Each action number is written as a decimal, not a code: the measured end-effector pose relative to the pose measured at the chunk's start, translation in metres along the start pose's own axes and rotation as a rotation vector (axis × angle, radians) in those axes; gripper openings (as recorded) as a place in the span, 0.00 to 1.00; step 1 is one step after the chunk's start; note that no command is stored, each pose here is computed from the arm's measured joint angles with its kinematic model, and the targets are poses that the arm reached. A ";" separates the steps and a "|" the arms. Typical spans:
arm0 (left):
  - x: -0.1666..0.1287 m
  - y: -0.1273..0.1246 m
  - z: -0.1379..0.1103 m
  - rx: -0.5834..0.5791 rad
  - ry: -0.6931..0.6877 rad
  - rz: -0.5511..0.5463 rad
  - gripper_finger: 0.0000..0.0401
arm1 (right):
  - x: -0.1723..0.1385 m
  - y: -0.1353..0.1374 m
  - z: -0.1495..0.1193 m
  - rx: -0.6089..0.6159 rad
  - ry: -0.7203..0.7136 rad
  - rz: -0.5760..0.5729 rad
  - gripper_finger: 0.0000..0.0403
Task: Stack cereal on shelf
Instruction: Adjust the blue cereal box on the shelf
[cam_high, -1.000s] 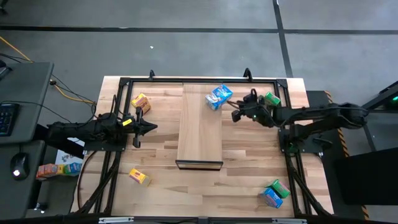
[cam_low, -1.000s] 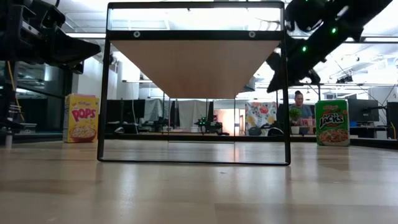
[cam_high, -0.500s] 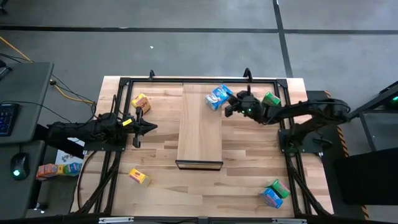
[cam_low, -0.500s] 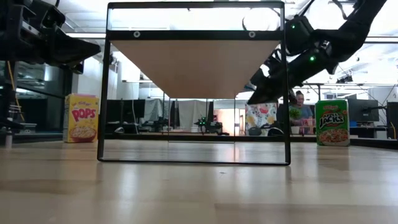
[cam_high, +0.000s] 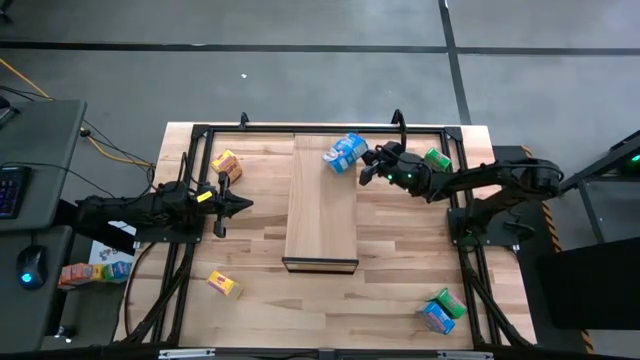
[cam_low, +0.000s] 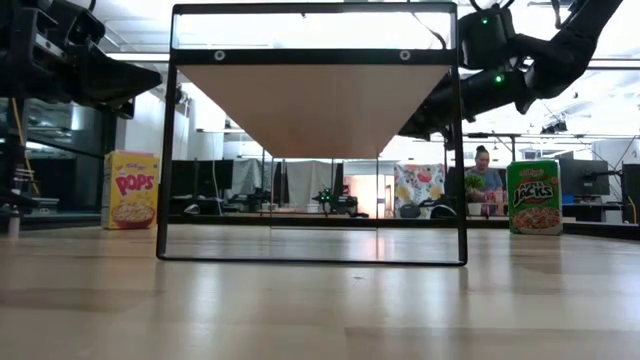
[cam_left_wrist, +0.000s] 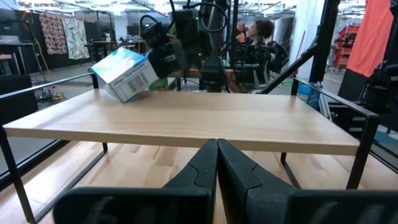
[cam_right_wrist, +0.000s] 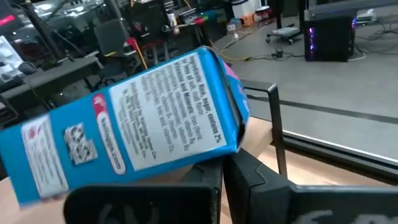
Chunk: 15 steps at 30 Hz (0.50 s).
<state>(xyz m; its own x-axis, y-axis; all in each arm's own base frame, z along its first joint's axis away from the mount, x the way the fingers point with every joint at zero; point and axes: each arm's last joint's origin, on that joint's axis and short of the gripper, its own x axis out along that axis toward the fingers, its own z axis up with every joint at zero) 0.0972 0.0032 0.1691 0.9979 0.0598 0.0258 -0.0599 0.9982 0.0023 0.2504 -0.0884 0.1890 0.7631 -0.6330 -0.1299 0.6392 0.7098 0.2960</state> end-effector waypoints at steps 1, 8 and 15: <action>0.000 0.000 0.000 0.000 0.000 0.000 0.01 | 0.000 0.000 0.000 0.000 -0.003 0.002 0.00; 0.000 0.000 0.000 0.000 0.000 0.000 0.01 | -0.001 0.006 0.008 -0.008 -0.075 0.079 0.00; 0.000 0.000 0.000 0.000 0.000 0.000 0.01 | -0.002 0.010 0.012 -0.009 -0.107 0.144 0.00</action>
<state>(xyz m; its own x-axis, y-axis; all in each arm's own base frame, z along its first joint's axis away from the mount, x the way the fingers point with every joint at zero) 0.0973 0.0032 0.1691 0.9979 0.0598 0.0257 -0.0599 0.9982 0.0023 0.2539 -0.0839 0.2038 0.8327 -0.5536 0.0145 0.5253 0.7978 0.2959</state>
